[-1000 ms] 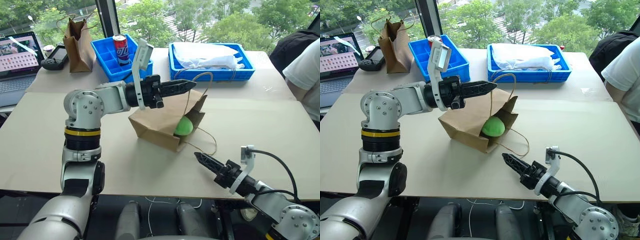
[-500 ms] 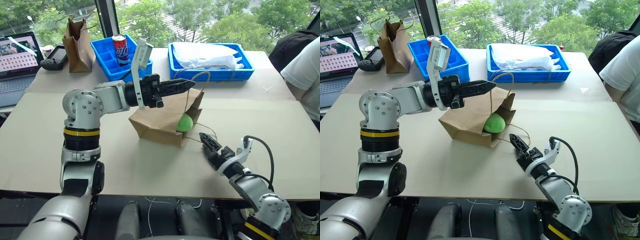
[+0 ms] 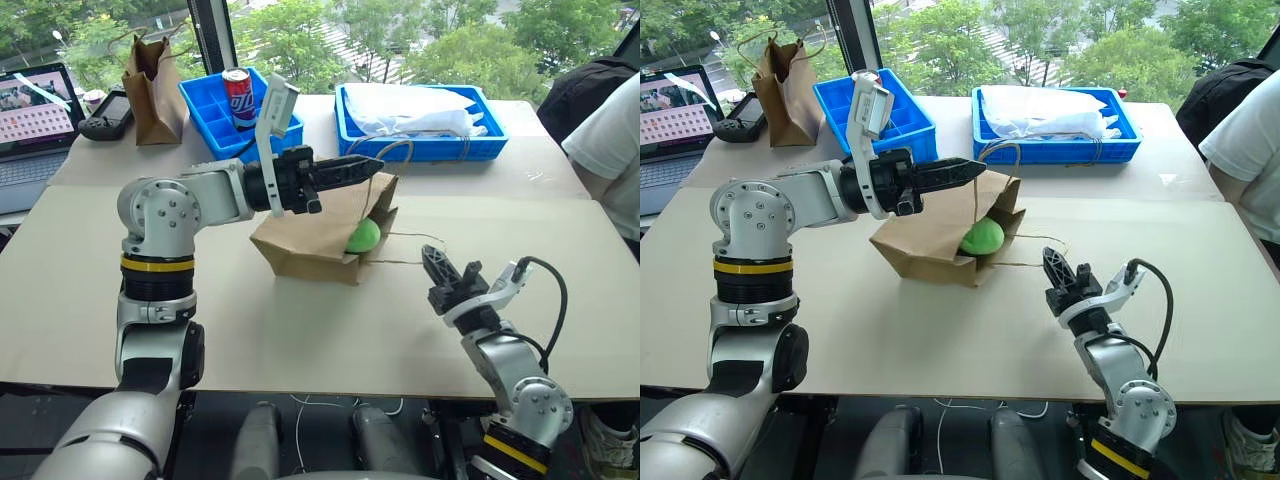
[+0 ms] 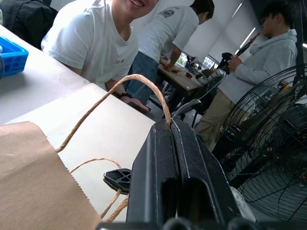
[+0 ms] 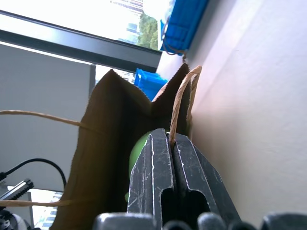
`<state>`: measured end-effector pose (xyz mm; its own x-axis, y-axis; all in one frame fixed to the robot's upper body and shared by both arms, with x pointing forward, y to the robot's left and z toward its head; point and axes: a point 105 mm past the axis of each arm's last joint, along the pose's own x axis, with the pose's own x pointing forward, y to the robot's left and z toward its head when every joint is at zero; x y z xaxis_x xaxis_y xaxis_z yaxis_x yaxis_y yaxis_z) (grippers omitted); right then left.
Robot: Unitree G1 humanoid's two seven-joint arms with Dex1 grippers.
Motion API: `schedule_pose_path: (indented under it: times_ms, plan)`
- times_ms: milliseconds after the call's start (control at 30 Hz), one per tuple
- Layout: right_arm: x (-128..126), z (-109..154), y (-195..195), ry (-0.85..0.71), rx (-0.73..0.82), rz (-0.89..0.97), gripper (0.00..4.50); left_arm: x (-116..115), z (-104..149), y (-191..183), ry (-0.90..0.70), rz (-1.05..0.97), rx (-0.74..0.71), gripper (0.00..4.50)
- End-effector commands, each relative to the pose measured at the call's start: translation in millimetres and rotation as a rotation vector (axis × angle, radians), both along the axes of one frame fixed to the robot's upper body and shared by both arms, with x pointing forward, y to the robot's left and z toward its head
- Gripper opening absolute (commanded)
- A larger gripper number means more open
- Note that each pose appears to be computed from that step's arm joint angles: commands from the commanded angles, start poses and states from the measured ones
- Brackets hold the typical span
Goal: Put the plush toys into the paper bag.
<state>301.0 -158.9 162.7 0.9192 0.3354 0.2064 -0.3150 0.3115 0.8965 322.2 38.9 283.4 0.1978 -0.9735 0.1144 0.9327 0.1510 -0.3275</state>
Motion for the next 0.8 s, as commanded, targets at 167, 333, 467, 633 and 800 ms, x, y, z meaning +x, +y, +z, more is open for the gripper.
schedule_pose_path:
  times_ms: [167,333,467,633,800]
  plan:
    - [-13.0,98.3,36.0,-0.315,-0.132,0.138,0.02,20.4,32.0,23.3,-0.139,0.11,-0.034,0.0]
    - [-16.2,128.4,56.8,-0.368,-0.238,0.205,0.02,32.9,37.1,37.5,-0.178,0.162,-0.023,0.0]
    - [-19.6,133.5,61.2,-0.361,-0.308,0.226,0.02,29.8,27.4,33.5,-0.157,0.143,-0.026,0.0]
    - [-22.4,120.7,52.3,-0.292,-0.366,0.218,0.02,23.9,13.9,25.3,-0.133,0.116,-0.018,0.0]
    - [-26.0,105.1,38.6,-0.221,-0.432,0.194,0.02,14.0,4.7,15.4,-0.125,0.057,0.013,0.0]
